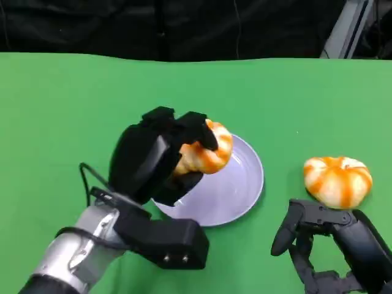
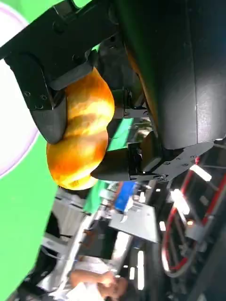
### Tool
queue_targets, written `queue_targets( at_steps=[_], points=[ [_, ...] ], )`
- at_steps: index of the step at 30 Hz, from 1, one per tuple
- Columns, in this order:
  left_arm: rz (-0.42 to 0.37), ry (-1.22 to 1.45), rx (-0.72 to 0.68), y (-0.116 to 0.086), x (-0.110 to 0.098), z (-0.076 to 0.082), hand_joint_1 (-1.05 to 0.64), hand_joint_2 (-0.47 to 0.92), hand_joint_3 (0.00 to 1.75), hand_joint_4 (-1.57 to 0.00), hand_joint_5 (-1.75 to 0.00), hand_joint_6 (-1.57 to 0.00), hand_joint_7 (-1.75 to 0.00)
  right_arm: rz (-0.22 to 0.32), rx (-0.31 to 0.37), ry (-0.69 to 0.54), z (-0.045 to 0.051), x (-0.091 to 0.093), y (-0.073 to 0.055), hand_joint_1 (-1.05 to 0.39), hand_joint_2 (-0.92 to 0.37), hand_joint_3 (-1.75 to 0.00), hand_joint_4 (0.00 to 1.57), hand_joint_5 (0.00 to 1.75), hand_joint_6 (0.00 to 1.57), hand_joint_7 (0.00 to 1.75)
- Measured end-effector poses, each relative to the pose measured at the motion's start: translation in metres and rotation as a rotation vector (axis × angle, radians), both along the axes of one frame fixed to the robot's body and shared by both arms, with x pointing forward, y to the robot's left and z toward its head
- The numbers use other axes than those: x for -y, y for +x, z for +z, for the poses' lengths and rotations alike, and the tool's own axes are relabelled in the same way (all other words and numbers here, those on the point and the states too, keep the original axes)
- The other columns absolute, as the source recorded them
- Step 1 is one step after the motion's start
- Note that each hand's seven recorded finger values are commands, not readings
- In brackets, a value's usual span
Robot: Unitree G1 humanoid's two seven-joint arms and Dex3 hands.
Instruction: Grasp the bread from the table and place it into the plate.
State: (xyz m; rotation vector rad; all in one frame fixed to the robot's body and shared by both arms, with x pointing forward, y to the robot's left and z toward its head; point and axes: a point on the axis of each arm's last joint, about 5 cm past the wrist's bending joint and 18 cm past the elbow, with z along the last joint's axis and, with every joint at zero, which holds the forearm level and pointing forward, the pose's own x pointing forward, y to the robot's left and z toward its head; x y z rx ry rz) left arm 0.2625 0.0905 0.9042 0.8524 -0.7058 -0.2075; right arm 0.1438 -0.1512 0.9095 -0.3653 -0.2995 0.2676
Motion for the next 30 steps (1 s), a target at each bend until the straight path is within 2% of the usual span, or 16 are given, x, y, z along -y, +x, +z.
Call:
queue_targets(
  at_steps=[2, 3, 4, 5, 7, 8, 9, 10, 12, 14, 18, 23, 28, 30],
  points=[
    [-0.006, 0.013, -0.017, 0.004, 0.005, -0.001, -0.13, 0.37, 1.18, -0.74, -1.68, -0.74, -1.35, -0.002, -0.001, -0.001, 0.0000, 0.001, 0.000, 0.11, -0.31, -1.44, 0.85, 1.64, 0.81, 1.30],
    [-0.002, 0.018, -0.026, 0.005, 0.008, 0.000, -0.18, 0.54, 0.90, -0.54, -1.29, -0.57, -1.00, -0.002, -0.001, -0.001, -0.0001, 0.001, 0.000, 0.10, -0.32, -1.44, 0.85, 1.64, 0.81, 1.30],
    [0.004, 0.030, -0.040, 0.007, 0.009, 0.000, -0.21, 0.64, 0.71, -0.43, -1.07, -0.50, -0.77, -0.002, -0.002, -0.001, -0.0002, 0.001, 0.000, 0.10, -0.32, -1.44, 0.85, 1.64, 0.81, 1.30],
    [0.010, 0.053, -0.065, 0.007, 0.010, 0.000, -0.23, 0.73, 0.55, -0.37, -0.92, -0.48, -0.58, -0.002, -0.003, -0.001, -0.0003, 0.001, -0.001, 0.10, -0.32, -1.43, 0.85, 1.64, 0.81, 1.30],
    [0.017, 0.107, -0.118, 0.007, 0.012, -0.001, -0.23, 0.78, 0.46, -0.34, -0.84, -0.47, -0.48, -0.001, -0.006, -0.001, -0.0003, 0.001, -0.001, 0.10, -0.32, -1.43, 0.84, 1.64, 0.81, 1.30],
    [0.017, 0.121, -0.130, 0.007, 0.013, 0.000, -0.45, 0.85, 0.38, -0.17, -0.50, -0.26, -0.34, 0.000, -0.007, -0.002, -0.0003, 0.001, -0.001, 0.11, -0.32, -1.43, 0.85, 1.65, 0.81, 1.30],
    [0.020, 0.153, -0.145, 0.007, 0.013, 0.001, -0.63, 0.89, 0.33, -0.07, -0.21, -0.11, -0.22, -0.001, -0.008, -0.001, -0.0004, 0.001, -0.001, 0.11, -0.32, -1.43, 0.84, 1.66, 0.81, 1.31],
    [0.026, 0.205, -0.172, 0.007, 0.014, 0.005, -0.71, 0.91, 0.32, -0.04, -0.11, -0.06, -0.18, -0.001, -0.009, -0.001, -0.0004, 0.001, -0.001, 0.11, -0.32, -1.43, 0.84, 1.66, 0.81, 1.31],
    [0.042, 0.299, -0.230, 0.006, 0.016, 0.010, -0.81, 0.92, 0.35, -0.01, -0.02, -0.01, -0.06, -0.001, -0.007, 0.000, -0.0003, 0.002, -0.001, 0.11, -0.32, -1.43, 0.84, 1.67, 0.81, 1.31],
    [0.054, 0.344, -0.288, 0.003, 0.015, 0.012, -0.85, 0.92, 0.37, 0.00, -0.01, 0.00, -0.02, -0.002, -0.008, 0.000, -0.0004, 0.002, -0.001, 0.10, -0.32, -1.43, 0.85, 1.67, 0.81, 1.32],
    [0.047, 0.380, -0.379, -0.001, 0.009, 0.015, -0.91, 0.92, 0.39, 0.00, 0.00, 0.00, 0.00, -0.005, -0.013, -0.001, -0.0010, 0.003, -0.002, 0.11, -0.32, -1.43, 0.84, 1.67, 0.81, 1.32],
    [0.036, 0.355, -0.418, -0.007, 0.001, 0.017, -0.93, 0.92, 0.41, 0.00, 0.00, 0.00, 0.00, -0.001, -0.014, 0.007, -0.0009, 0.002, -0.002, 0.12, -0.33, -1.44, 0.85, 1.68, 0.81, 1.33],
    [0.020, 0.267, -0.413, -0.020, -0.015, 0.025, -0.87, 0.92, 0.40, 0.00, 0.00, -0.02, -0.01, 0.000, -0.018, 0.008, -0.0012, 0.003, -0.002, 0.11, -0.32, -1.43, 0.84, 1.68, 0.80, 1.33],
    [0.005, 0.199, -0.397, -0.024, -0.024, 0.029, -0.71, 0.92, 0.31, -0.06, -0.04, -0.07, -0.04, 0.002, -0.018, 0.006, -0.0010, 0.002, -0.003, 0.11, -0.32, -1.43, 0.84, 1.67, 0.80, 1.33]
  ],
)
